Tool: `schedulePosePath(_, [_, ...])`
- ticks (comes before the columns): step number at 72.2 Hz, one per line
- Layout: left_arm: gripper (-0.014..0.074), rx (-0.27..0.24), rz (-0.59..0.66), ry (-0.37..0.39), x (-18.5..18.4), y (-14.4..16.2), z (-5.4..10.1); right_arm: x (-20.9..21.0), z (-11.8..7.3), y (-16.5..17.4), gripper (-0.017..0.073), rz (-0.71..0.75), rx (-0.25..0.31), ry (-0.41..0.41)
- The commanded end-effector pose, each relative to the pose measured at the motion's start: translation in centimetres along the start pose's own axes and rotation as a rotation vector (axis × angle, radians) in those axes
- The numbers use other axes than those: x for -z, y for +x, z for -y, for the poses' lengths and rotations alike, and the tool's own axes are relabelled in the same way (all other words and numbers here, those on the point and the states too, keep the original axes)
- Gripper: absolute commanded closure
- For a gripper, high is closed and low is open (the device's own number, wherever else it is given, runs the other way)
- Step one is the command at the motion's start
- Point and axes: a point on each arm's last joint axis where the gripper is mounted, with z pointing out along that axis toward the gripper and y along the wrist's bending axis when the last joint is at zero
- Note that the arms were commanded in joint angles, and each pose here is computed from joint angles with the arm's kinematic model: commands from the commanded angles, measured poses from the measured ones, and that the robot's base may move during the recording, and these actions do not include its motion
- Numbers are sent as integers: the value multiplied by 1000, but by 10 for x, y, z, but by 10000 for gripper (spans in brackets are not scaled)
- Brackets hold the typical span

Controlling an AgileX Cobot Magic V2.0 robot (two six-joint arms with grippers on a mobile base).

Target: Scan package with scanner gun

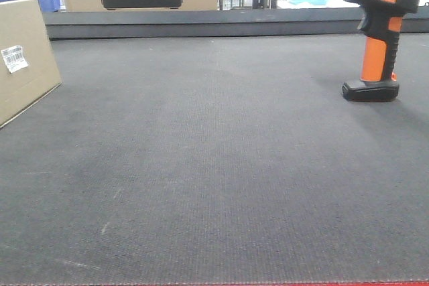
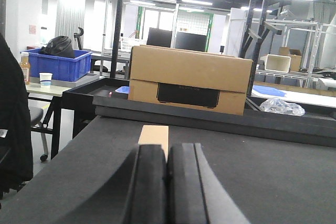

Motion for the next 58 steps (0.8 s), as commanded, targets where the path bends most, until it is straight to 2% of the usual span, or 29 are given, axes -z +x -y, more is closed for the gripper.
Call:
schedulePosePath(1, [705, 11, 21, -1, 1, -2, 0, 1, 0, -2, 727, 27, 9, 5])
schedulePosePath(32, [705, 11, 21, -1, 1, -2, 0, 0, 2, 5, 727, 20, 7, 6])
schedulePosePath(34, [705, 11, 21, -1, 1, -2, 0, 1, 2, 9, 727, 25, 19, 6])
schedulePosePath(38, [705, 11, 21, -1, 1, -2, 0, 2, 4, 19, 727, 23, 85, 7])
schedulePosePath(45, [705, 11, 21, -1, 1, -2, 0, 8, 6, 40, 727, 15, 166, -3])
schedulePosePath(58, [705, 11, 21, -1, 1, -2, 0, 16, 12, 76, 727, 8, 159, 2])
